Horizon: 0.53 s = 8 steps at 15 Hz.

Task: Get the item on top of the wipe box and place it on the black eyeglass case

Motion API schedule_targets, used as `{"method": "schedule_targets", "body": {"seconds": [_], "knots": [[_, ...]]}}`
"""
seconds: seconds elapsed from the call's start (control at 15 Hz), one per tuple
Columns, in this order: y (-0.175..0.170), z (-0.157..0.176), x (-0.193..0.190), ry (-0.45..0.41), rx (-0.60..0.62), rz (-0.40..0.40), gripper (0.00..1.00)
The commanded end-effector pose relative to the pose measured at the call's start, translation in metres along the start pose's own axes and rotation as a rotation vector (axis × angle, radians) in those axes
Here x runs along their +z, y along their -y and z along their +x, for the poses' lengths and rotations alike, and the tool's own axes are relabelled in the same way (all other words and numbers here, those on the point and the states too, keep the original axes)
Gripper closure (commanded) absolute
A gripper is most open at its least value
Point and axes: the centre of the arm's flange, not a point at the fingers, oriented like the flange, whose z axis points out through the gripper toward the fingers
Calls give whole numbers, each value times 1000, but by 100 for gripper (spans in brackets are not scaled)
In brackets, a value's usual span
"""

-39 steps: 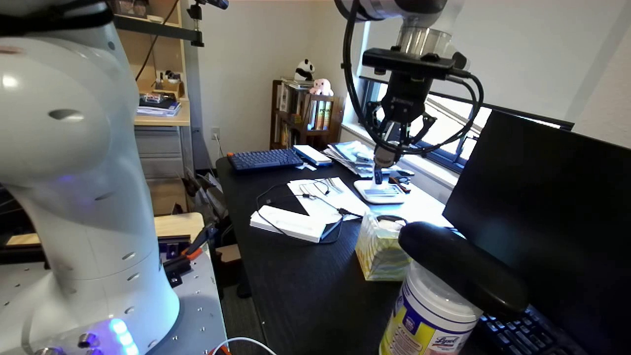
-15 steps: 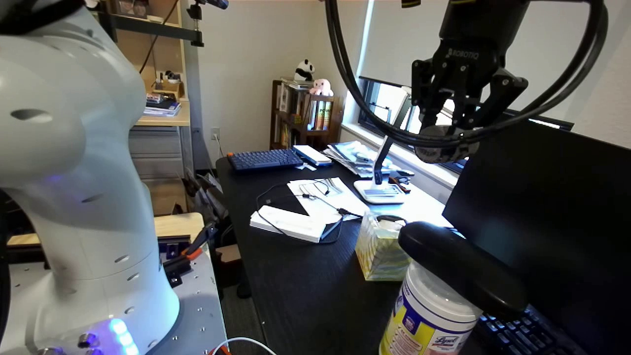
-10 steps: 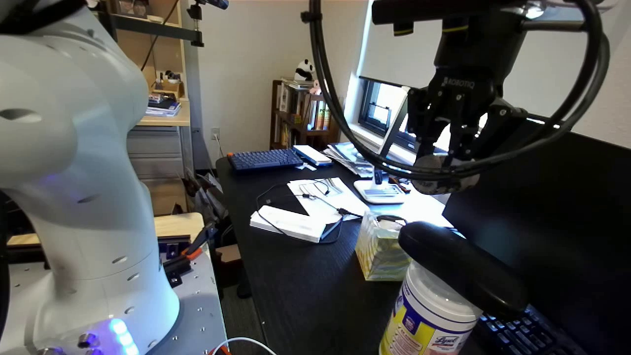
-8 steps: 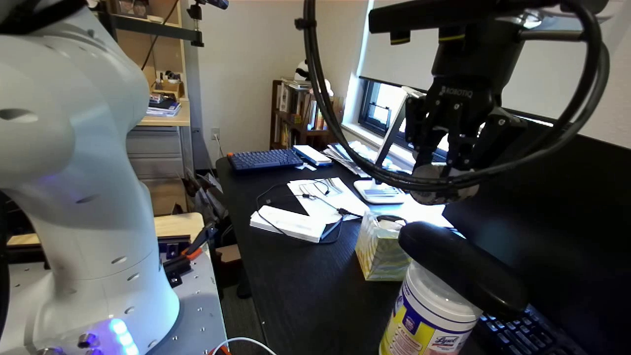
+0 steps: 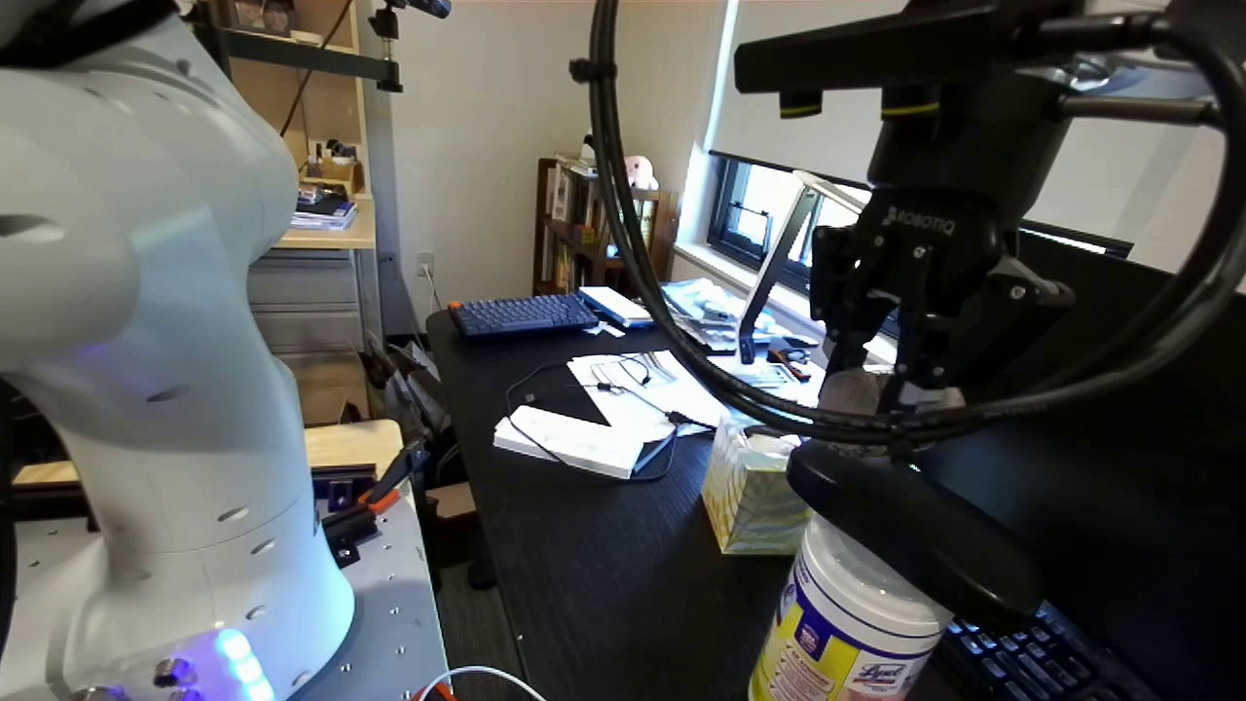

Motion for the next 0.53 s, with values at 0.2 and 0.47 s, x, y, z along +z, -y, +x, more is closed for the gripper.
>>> {"method": "schedule_targets", "body": {"seconds": [0.2, 0.47], "knots": [[-20, 15, 25, -22, 44, 2, 85], [-17, 25, 32, -79, 36, -3, 85]]}}
